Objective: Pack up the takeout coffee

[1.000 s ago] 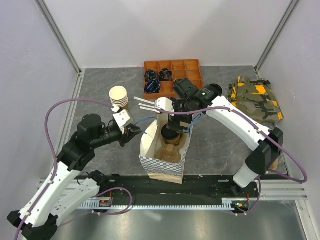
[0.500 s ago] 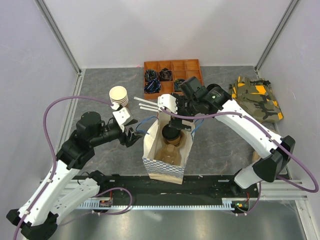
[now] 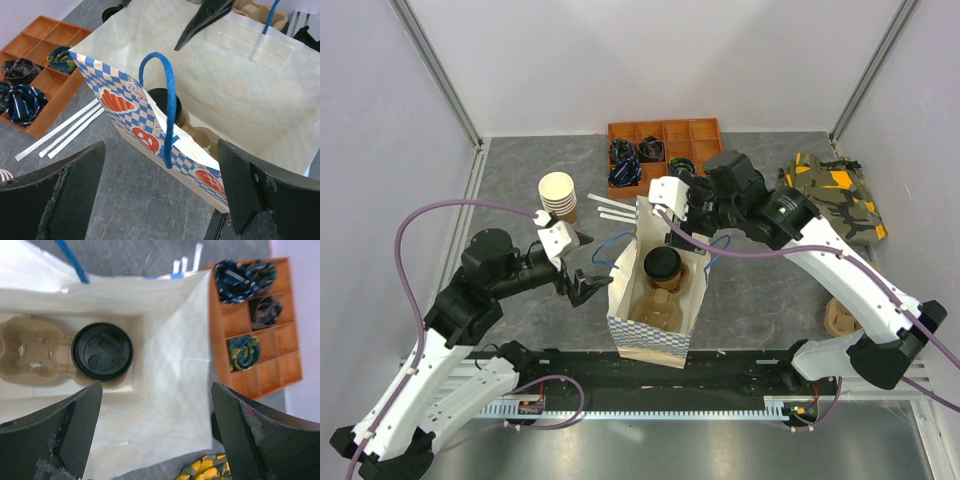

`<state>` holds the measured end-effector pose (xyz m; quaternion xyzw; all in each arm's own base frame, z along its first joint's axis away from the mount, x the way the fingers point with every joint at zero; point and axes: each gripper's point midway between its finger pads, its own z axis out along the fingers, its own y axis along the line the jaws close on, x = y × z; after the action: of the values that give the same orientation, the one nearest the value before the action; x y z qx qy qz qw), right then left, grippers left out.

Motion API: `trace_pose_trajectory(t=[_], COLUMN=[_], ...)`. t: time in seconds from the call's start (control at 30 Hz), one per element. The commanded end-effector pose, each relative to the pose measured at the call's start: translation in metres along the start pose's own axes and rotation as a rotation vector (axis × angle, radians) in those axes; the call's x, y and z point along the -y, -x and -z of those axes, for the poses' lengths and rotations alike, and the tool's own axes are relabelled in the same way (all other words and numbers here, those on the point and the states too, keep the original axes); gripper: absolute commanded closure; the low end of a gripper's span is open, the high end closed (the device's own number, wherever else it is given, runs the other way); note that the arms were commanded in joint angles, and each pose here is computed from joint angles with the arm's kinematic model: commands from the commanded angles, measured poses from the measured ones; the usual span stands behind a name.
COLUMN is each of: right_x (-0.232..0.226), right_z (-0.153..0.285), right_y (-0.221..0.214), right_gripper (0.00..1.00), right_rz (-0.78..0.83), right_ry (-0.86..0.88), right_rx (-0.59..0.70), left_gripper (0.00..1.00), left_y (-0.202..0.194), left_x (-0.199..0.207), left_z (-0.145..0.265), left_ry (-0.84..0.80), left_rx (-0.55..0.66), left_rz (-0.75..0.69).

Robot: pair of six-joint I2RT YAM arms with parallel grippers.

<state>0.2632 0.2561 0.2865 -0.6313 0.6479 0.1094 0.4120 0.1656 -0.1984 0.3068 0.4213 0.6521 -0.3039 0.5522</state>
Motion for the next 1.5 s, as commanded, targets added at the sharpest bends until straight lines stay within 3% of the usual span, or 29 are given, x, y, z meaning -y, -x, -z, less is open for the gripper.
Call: trace_pose_trajectory(t=[0.0, 0.4, 0.57, 0.7, 0.83, 1.1, 1.2, 1.27, 1.33, 1.47], right_x=[0.024, 0.098, 0.129, 0.153, 0.188, 0.215, 0.213, 0.21, 0.208, 0.201], right_z=[0.028, 0.074, 0.09, 0.1, 0.11, 0.125, 0.129, 0.132, 0.135, 0.135], right_y=[0.04, 0.088, 0.094, 0.092, 0.073, 0.038, 0.027, 0.024, 0.019, 0.007], right_gripper=[0.02, 0.02, 0.02, 0.02, 0.02, 0.02, 0.02, 0.02, 0.02, 0.02], right_rz=[0.006, -0.149, -0.263, -0.347, -0.43, -0.502, -0.514, -0.502, -0.5, -0.491], right_ry=[-0.137, -0.492, -0.639, -0.733, -0.841, -0.921, -0.924, -0.921, -0.927, -0.904], right_rx=[0.15, 0.289, 0.306, 0.308, 0.274, 0.188, 0.151, 0.133, 0.111, 0.055], left_gripper=[0.0, 0.0, 0.0, 0.0, 0.0, 0.0, 0.02, 0.1, 0.19, 0.32], left_y=[0.03, 0.055, 0.049, 0.028, 0.012, 0.014, 0.004, 0.002, 0.015, -0.003], left_x=[0.011, 0.009, -0.006, -0.051, -0.066, -0.113, -0.151, -0.175, -0.183, -0.195], left_z=[0.01, 0.036, 0.061, 0.09, 0.1, 0.055, 0.041, 0.028, 0.012, -0.033], left_ry=[-0.042, 0.033, 0.18, 0.48, 0.589, 0.608, 0.574, 0.532, 0.445, 0.179], left_rx=[0.1, 0.128, 0.089, -0.005, -0.067, -0.146, -0.181, -0.202, -0.189, -0.244], left_rz=[-0.051, -0.035, -0.042, 0.001, 0.073, 0.151, 0.331, 0.4, 0.349, 0.275])
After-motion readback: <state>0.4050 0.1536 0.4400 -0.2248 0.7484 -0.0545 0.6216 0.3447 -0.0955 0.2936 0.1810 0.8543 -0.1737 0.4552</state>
